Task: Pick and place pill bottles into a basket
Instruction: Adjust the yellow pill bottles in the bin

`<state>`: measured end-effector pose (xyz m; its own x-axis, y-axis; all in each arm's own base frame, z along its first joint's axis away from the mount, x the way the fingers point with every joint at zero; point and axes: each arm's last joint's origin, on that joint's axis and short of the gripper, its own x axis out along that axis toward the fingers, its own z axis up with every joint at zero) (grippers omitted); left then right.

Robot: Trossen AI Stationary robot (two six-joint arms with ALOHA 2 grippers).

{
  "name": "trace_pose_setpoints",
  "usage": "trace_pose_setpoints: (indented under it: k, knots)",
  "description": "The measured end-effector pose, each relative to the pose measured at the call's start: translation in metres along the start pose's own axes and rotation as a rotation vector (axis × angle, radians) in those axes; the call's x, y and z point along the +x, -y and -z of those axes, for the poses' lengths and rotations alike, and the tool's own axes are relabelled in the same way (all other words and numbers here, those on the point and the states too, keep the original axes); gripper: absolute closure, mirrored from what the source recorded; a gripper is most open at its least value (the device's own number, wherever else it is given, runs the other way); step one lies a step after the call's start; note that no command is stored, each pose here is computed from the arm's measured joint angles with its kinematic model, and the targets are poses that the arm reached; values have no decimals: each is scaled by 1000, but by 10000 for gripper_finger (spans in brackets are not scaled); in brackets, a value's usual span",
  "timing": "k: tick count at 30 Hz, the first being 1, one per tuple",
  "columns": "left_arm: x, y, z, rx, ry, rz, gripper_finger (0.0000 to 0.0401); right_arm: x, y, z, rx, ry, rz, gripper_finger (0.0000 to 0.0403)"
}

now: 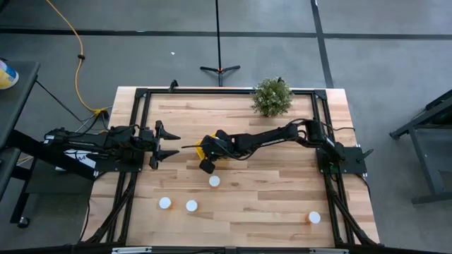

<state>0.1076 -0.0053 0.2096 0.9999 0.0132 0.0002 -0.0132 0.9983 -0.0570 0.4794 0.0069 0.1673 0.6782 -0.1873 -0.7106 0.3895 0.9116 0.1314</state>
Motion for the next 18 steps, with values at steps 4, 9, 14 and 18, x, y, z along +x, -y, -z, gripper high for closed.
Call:
trace_pose_setpoints:
  k: [4, 9, 14, 18]
  knots:
    - [0, 0, 0, 0, 0, 0, 112, 0, 1, 1, 4, -11, 20, 403]
    - [0, 0, 0, 0, 0, 0, 112, 0, 2, 3, 0, -30, 30, 403]
    - [0, 0, 0, 0, -1, 0, 112, -1, 3, 6, 4, -54, 51, 403]
    - [0, 0, 0, 0, 0, 0, 112, -1, 4, 7, 2, -61, 59, 403]
